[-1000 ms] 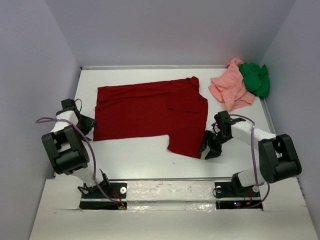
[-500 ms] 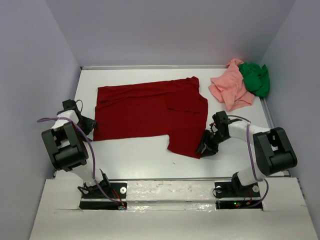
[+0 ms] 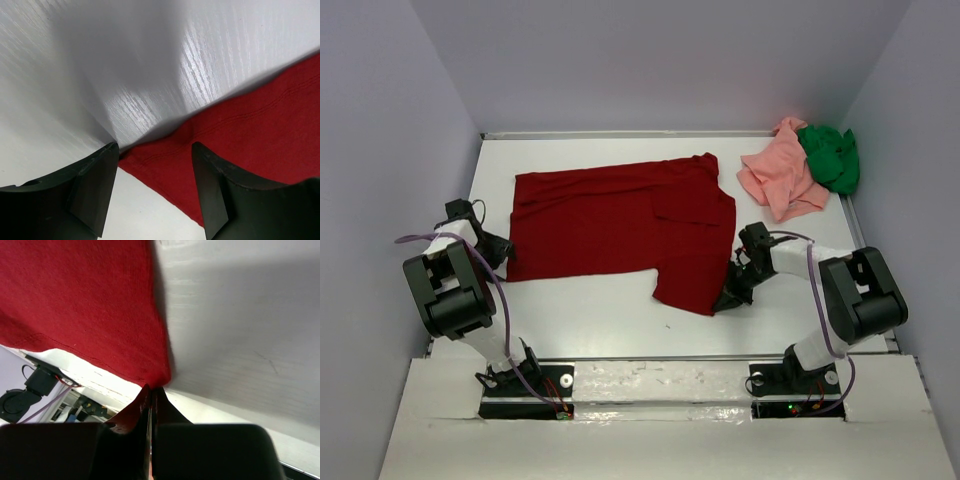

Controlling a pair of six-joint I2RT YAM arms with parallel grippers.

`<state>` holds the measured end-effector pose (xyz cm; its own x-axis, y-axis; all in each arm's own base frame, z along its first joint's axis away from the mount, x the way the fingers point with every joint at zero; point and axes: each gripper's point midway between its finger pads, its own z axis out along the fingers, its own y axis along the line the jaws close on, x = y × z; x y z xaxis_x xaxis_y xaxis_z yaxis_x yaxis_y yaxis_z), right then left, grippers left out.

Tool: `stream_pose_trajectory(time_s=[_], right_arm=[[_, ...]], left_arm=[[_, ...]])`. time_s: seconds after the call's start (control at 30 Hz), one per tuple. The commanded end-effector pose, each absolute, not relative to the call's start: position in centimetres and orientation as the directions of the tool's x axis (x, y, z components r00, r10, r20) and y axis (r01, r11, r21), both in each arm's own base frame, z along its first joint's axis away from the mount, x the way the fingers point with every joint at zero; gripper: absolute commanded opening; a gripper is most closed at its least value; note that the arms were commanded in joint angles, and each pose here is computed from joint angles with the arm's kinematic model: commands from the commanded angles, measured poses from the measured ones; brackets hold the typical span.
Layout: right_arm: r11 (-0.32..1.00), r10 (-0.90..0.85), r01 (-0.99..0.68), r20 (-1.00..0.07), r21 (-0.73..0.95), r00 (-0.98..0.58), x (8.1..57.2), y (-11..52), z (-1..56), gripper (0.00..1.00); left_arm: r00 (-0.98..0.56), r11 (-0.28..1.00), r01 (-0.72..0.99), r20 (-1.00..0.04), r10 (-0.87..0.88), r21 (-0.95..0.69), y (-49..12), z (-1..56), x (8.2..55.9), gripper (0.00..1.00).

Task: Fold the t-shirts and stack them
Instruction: Grap the side of the flattened tshirt closest away from the robot with both arms

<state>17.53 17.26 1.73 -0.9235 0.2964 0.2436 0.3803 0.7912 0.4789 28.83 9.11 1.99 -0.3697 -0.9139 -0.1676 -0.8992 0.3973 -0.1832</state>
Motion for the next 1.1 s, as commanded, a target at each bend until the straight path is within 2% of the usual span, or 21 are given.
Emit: stream_pose_trajectory(time_s=[0.0, 0.17, 0.27, 0.33, 1.07], right_arm=[[0.814, 0.284, 0.344, 0.196, 0.468, -0.939, 18.6, 17.2, 1.8, 0.00], [0.818, 0.277, 0.340, 0.199, 0.465, -0.940, 18.7, 17.2, 1.9, 0.00], [0.820, 0.278, 0.339, 0.197, 0.461, -0.940, 18.8, 17.2, 1.9, 0.00], [0.820, 0.276, 0.338, 0.199, 0.462, -0.940, 18.7, 17.2, 2.0, 0.00], [0.831, 0.254, 0.318, 0.197, 0.456, -0.947, 19.1, 17.1, 2.2, 0.00]], left_arm=[[-0.379, 0.411, -0.891, -0.183, -0.907, -0.191, 9.4, 2.1, 29.6, 0.71], [-0.378, 0.409, -0.892, -0.177, -0.909, -0.195, 9.3, 1.7, 29.8, 0.71], [-0.377, 0.403, -0.895, -0.154, -0.913, -0.194, 8.9, 1.1, 29.5, 0.65], [-0.373, 0.392, -0.902, -0.131, -0.918, -0.179, 8.4, 0.6, 28.7, 0.64], [-0.331, 0.342, -0.928, -0.099, -0.939, -0.145, 7.6, 2.4, 23.7, 0.65]])
